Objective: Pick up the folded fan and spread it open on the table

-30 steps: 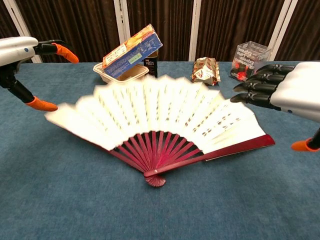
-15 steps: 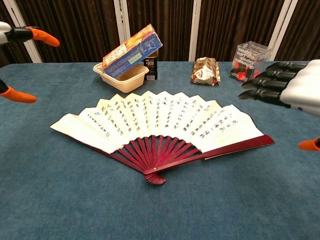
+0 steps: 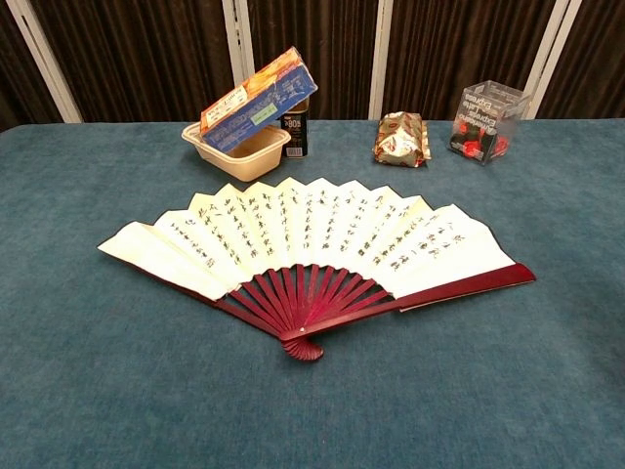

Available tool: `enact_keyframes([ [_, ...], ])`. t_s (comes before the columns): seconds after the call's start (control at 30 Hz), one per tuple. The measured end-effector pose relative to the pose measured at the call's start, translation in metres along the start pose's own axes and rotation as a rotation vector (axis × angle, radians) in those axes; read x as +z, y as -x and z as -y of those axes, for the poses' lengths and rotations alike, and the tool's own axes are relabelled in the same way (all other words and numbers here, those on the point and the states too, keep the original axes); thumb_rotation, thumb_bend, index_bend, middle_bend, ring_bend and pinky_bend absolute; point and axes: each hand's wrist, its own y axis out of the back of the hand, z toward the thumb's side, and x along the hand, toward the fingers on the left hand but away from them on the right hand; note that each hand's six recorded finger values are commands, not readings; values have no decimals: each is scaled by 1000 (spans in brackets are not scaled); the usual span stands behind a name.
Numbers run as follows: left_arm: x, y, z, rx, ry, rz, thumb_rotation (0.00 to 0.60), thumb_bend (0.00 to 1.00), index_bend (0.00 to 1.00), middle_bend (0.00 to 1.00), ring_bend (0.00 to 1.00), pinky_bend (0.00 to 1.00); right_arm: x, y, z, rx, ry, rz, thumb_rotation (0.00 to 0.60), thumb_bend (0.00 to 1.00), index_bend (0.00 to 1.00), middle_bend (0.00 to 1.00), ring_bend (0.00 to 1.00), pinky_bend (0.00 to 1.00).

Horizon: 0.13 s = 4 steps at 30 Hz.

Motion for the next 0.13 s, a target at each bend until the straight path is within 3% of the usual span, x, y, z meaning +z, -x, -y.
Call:
enact_keyframes([
  [0.13,-14,19,-8,53,-50,14,600,5,0,0,0,0,-29,-28,-15,-91,70,66,600,176,0,0,0,0],
])
